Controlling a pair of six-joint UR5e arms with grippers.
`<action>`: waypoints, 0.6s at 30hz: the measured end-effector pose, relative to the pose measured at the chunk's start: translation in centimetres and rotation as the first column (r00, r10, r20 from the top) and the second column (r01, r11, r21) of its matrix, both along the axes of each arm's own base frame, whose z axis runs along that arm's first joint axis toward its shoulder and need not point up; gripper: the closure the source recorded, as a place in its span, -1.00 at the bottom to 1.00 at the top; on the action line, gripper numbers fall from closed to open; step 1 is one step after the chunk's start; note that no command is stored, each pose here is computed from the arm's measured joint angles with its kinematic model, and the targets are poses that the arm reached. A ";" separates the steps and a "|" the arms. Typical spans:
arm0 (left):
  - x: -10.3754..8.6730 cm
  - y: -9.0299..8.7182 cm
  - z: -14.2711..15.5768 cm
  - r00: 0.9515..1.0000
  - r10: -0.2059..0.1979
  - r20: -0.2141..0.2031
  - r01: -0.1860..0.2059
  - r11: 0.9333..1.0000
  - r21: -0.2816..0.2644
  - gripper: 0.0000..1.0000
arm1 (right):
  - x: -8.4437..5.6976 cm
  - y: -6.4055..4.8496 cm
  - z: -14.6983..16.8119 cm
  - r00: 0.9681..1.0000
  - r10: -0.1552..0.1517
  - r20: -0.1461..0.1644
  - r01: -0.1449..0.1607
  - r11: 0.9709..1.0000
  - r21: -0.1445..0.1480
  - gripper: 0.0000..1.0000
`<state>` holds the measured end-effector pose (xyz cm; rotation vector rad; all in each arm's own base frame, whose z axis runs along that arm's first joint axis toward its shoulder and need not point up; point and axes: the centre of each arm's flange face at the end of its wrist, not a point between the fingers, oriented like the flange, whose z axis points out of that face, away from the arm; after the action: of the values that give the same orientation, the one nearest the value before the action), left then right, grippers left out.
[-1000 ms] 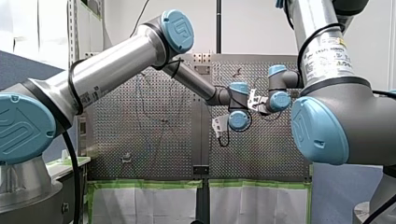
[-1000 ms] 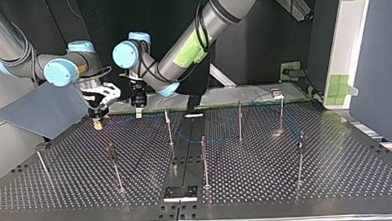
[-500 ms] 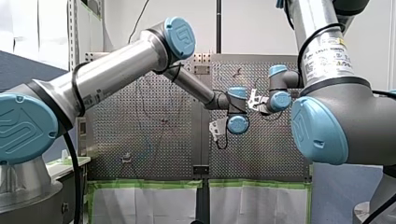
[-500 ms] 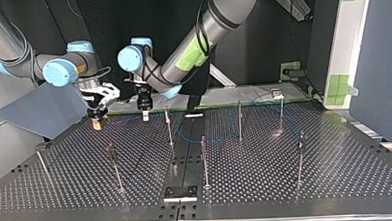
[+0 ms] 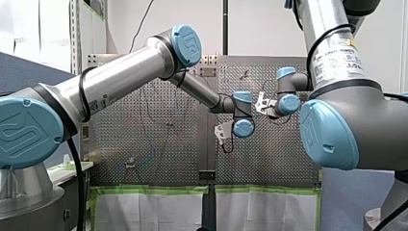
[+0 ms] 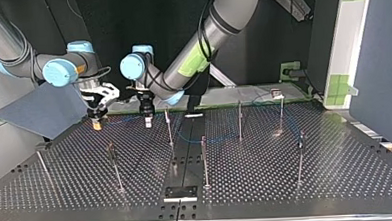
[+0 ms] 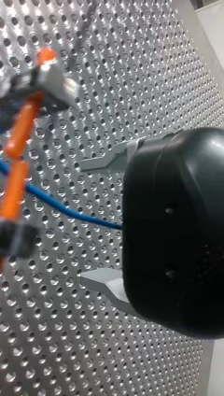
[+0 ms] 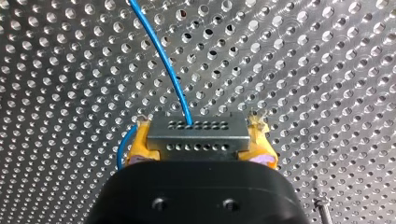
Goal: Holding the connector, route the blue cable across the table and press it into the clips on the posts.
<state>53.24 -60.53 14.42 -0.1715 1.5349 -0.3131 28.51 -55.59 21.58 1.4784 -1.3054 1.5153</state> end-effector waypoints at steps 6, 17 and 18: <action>0.7 0.6 -1.1 1.000 -0.004 -0.019 0.004 1.000 0.018 -1.00 | 0.0 0.0 0.0 1.000 0.000 0.000 0.000 1.000 -0.001 1.00; 0.9 0.6 -1.0 1.000 -0.008 -0.030 0.008 1.000 0.007 0.10 | 0.0 0.0 0.0 1.000 0.001 0.000 -0.001 1.000 0.000 1.00; 0.8 0.5 -1.0 1.000 -0.009 -0.029 0.009 1.000 0.006 0.10 | 0.1 0.0 0.0 1.000 0.002 0.000 -0.002 1.000 0.000 1.00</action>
<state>54.06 -60.02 13.43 -0.1650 1.5653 -0.3147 28.58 -55.56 21.59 1.4798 -1.3045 1.5165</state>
